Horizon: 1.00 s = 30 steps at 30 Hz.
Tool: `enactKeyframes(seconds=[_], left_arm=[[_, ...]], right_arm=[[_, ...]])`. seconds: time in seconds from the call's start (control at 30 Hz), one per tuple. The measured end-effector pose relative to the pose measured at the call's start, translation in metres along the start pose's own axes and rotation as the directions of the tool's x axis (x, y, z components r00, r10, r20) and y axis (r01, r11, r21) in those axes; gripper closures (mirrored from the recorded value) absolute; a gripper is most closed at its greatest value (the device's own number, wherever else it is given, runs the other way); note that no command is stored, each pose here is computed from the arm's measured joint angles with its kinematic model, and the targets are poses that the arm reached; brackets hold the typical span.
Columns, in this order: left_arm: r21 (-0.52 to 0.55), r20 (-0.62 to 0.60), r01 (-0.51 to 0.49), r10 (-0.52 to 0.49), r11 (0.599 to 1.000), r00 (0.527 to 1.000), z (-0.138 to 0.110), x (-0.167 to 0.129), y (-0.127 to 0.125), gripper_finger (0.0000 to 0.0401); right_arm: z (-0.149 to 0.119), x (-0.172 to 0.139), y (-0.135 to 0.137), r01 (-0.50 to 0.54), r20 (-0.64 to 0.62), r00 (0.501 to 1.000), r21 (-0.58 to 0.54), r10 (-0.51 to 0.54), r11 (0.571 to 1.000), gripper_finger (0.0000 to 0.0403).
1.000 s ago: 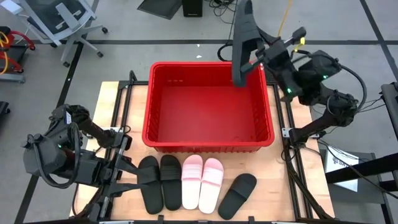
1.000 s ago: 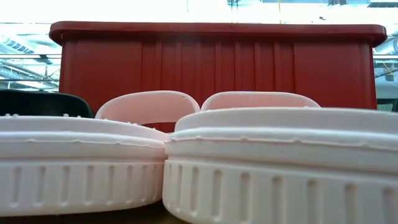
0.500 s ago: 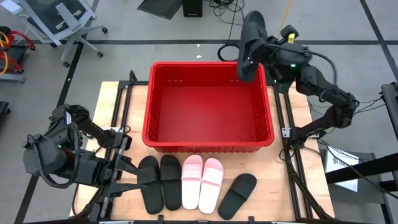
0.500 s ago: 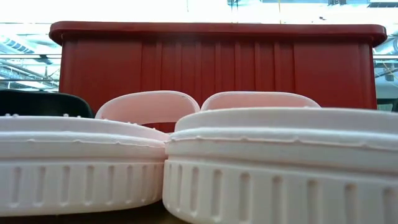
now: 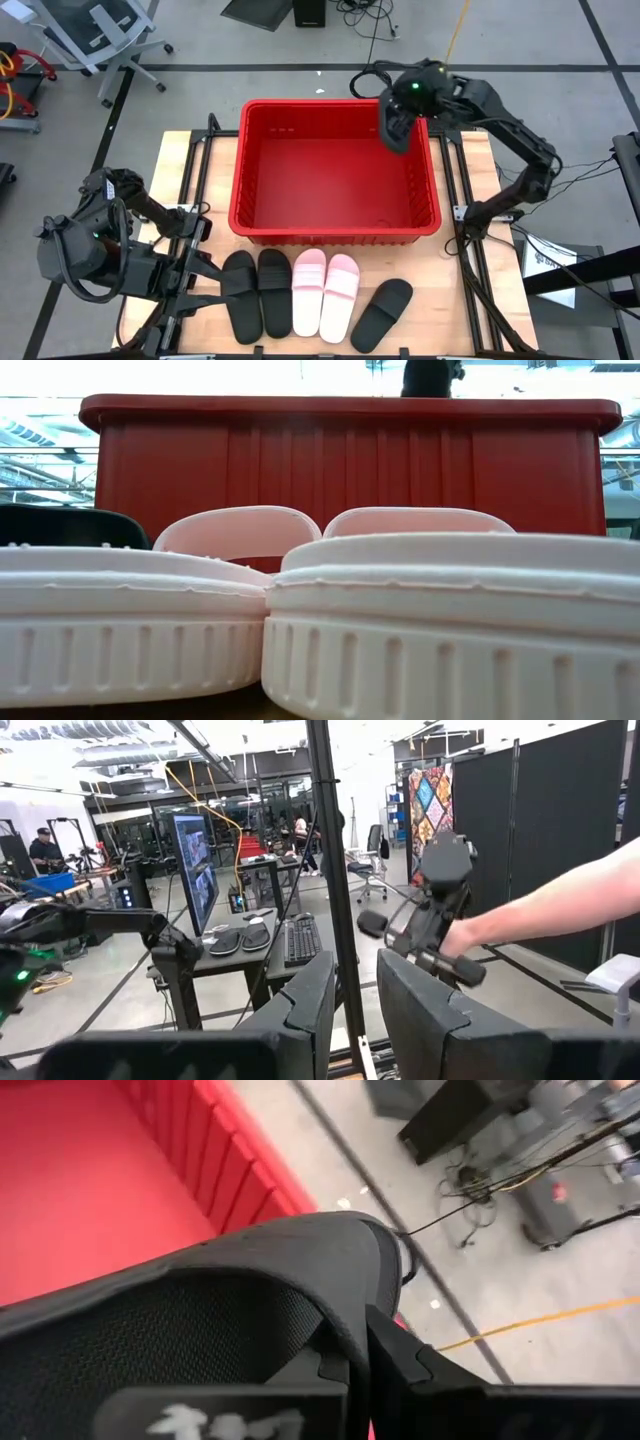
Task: Pick and place slides into bin
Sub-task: Put the black slide into the red container
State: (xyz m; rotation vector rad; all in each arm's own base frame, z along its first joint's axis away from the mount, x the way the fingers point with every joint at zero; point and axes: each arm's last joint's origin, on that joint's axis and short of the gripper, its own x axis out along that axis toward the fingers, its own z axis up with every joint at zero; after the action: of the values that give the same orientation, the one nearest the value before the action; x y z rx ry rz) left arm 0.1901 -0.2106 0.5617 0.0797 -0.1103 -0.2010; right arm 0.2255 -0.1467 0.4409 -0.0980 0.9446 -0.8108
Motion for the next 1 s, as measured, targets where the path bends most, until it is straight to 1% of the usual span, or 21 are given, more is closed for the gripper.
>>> enactKeyframes(seconds=[0.13, 0.27, 0.4, 0.53, 0.67, 0.93, 1.0], left_arm=[[-0.003, 0.0, 0.0, 0.0, 1.0, 1.0, 0.0, 0.0, 0.0, 0.0313], [-0.012, 0.0, 0.0, 0.0, 1.0, 1.0, 0.0, 0.0, 0.0, 0.0313], [-0.012, 0.0, 0.0, 0.0, 1.0, 1.0, 0.0, 0.0, 0.0, 0.0313], [-0.012, -0.001, -0.007, 0.007, 1.0, 1.0, 0.0, 0.0, 0.0, 0.0313], [-0.015, -0.008, -0.052, 0.052, 0.999, 0.999, -0.001, 0.002, 0.004, 0.0313], [-0.024, -0.011, -0.087, 0.086, 0.996, 0.996, -0.002, 0.007, 0.011, 0.0313], [-0.031, -0.012, -0.096, 0.096, 0.995, 0.995, -0.002, 0.009, 0.014, 0.0313]], right_arm=[[0.006, 0.017, 0.011, -0.023, -0.035, 0.999, -0.069, 0.02, 0.997, 0.0402], [0.005, 0.032, 0.028, -0.076, -0.082, 0.995, -0.185, 0.062, 0.98, 0.0402], [-0.008, 0.052, 0.047, -0.116, -0.155, 0.985, -0.298, 0.072, 0.948, 0.0403], [-0.026, 0.073, 0.065, -0.094, -0.216, 0.976, -0.401, 0.005, 0.911, 0.0403], [-0.041, 0.096, 0.078, -0.105, -0.238, 0.971, -0.454, -0.007, 0.885, 0.0403], [-0.062, 0.128, 0.096, -0.081, -0.197, 0.98, -0.522, -0.028, 0.849, 0.0403], [-0.069, 0.135, 0.101, -0.095, -0.198, 0.98, -0.539, -0.016, 0.837, 0.0403]])
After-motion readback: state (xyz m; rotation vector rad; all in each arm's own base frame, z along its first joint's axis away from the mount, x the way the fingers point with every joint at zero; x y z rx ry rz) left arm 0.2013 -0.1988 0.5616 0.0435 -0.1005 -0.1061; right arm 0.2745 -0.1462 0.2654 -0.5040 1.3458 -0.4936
